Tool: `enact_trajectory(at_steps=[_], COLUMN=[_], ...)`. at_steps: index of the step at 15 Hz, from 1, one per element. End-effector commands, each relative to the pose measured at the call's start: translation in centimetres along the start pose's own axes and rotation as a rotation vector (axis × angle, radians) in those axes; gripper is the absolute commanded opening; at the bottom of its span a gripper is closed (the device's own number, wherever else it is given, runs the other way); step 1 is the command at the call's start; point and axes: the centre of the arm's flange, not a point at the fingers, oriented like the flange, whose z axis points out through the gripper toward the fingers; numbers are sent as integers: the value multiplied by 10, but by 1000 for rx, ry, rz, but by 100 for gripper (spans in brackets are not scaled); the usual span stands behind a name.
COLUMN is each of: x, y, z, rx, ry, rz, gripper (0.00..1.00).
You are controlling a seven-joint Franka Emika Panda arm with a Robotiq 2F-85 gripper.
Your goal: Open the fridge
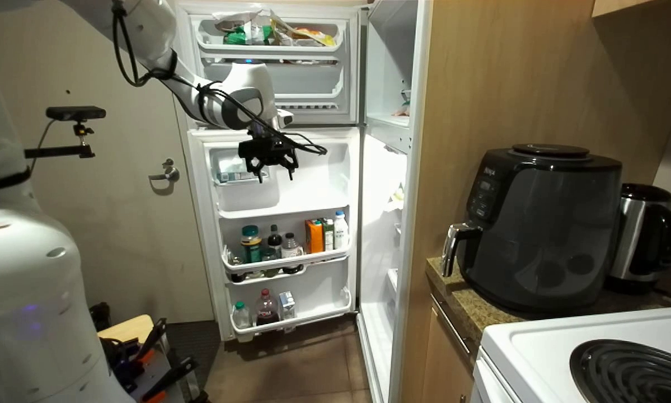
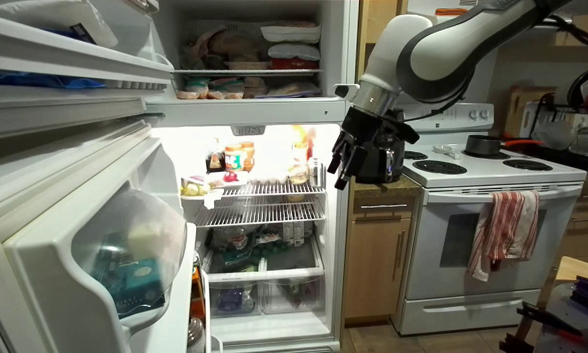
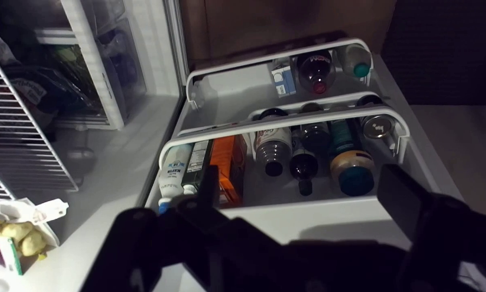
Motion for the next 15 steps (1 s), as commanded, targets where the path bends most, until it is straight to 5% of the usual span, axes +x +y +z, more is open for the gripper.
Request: enact_trajectory(at_steps=[1, 15], x=[-33, -93], y=[3, 26], z=[-22, -74], rx=[-8, -60], ry=[-51, 2], rz=[69, 147], gripper=[100, 100])
